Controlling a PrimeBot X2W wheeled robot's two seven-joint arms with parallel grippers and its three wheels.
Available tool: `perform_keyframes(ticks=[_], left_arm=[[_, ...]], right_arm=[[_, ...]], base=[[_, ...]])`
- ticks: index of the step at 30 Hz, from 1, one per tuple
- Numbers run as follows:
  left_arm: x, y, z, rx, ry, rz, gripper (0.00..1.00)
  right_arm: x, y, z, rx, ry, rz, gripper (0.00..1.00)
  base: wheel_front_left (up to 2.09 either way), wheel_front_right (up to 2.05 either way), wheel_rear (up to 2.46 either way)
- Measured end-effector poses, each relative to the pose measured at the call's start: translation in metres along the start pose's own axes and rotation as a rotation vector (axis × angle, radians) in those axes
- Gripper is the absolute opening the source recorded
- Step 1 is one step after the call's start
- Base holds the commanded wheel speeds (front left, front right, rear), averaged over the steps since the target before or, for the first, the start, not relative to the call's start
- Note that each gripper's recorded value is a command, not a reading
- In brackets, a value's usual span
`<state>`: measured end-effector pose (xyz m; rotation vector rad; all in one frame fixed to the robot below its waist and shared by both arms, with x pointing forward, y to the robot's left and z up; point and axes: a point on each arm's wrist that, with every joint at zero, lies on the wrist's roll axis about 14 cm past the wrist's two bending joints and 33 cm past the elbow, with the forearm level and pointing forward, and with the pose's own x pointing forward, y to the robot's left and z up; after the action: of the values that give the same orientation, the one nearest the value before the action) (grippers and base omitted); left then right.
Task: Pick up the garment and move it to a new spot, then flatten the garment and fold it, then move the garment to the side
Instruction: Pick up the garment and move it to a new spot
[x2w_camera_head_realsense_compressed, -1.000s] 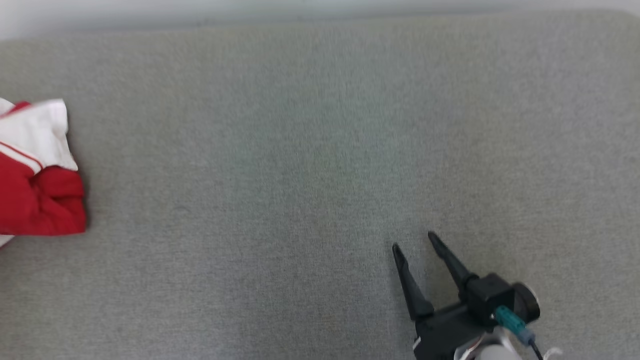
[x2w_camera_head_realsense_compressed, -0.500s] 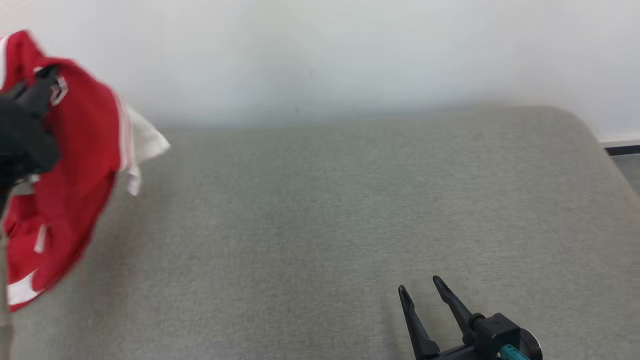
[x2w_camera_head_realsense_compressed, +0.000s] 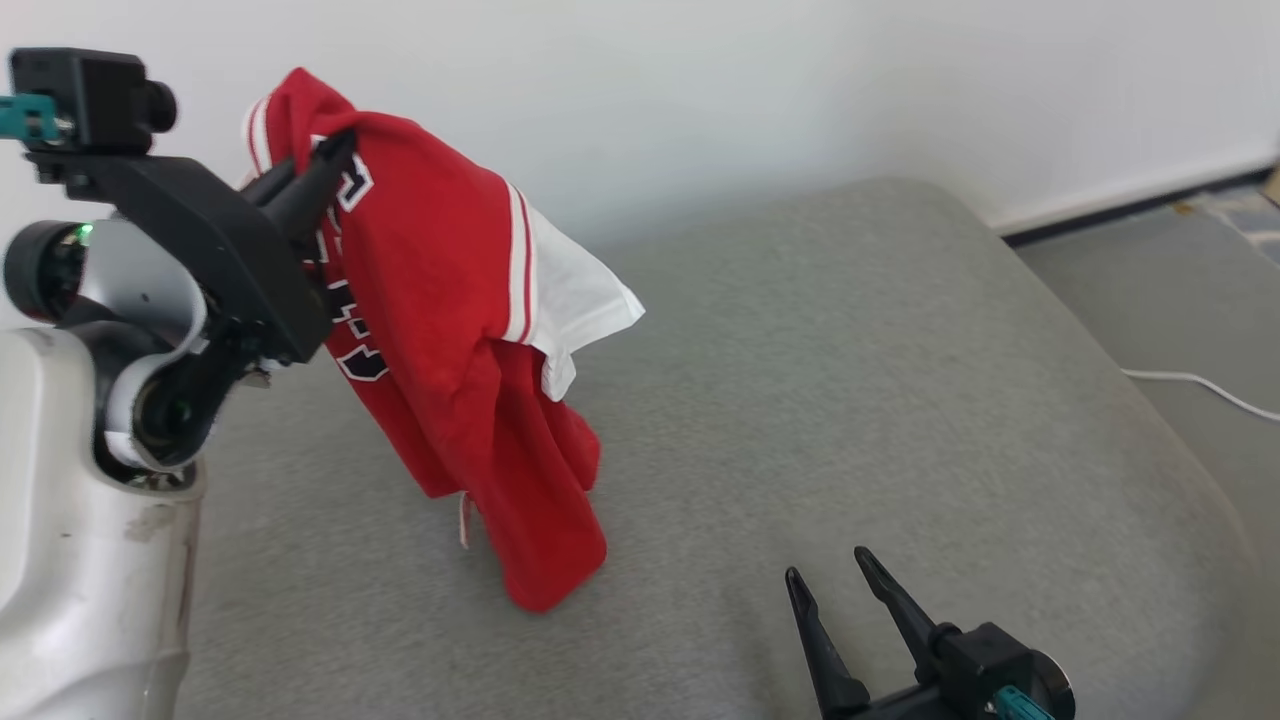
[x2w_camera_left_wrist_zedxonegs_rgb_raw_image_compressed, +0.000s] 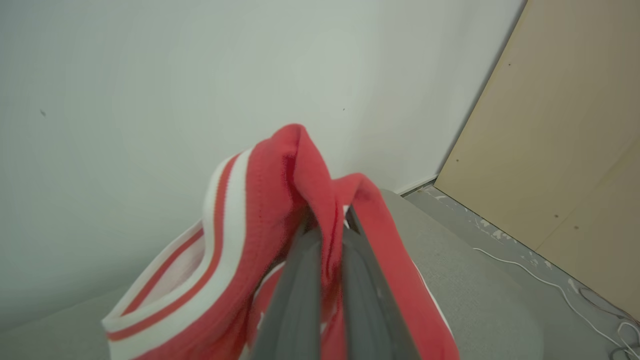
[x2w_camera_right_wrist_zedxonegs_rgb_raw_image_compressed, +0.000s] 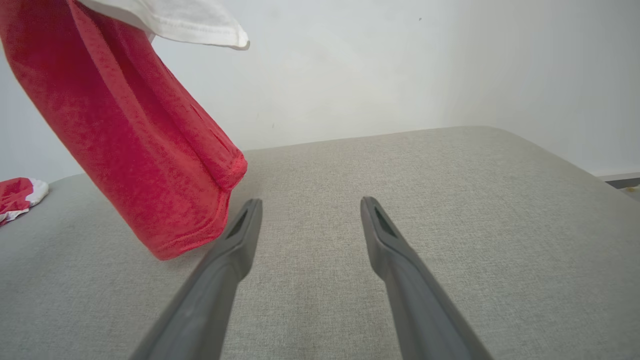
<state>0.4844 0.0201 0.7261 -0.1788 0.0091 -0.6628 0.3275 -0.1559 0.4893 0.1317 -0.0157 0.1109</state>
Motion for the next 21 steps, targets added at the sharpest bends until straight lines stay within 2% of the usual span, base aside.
perform_keyframes(ticks=[3,7,12,17,18,19,21], left_arm=[[0.021,-0.020,-0.016,-0.001,0.022,-0.066,0.00],[0.046,-0.026,-0.057,-0.005,0.090,-0.103,0.00],[0.060,-0.027,-0.152,-0.117,0.254,-0.109,0.00],[0.051,-0.028,-0.235,-0.168,0.383,-0.078,0.00],[0.048,-0.029,-0.245,-0.176,0.394,-0.073,0.39],[0.045,-0.031,-0.251,-0.176,0.392,-0.070,1.00],[0.043,-0.032,-0.256,-0.195,0.376,-0.054,1.00]], right_arm=[[-0.003,-0.013,0.003,0.003,-0.009,-0.043,1.00],[-0.004,-0.027,0.000,0.013,0.006,-0.090,1.00],[-0.005,-0.042,-0.014,0.017,0.057,-0.141,1.00],[-0.002,-0.050,-0.023,0.013,0.089,-0.161,1.00],[0.000,-0.050,-0.023,0.011,0.087,-0.158,1.00],[0.002,-0.049,-0.023,0.008,0.087,-0.154,1.00],[0.005,-0.048,-0.023,0.003,0.088,-0.146,1.00]], base=[[0.00,0.00,0.00],[0.00,0.00,0.00],[0.00,0.00,0.00],[0.00,0.00,0.00],[0.00,0.00,0.00],[0.00,0.00,0.00],[0.00,0.00,0.00]])
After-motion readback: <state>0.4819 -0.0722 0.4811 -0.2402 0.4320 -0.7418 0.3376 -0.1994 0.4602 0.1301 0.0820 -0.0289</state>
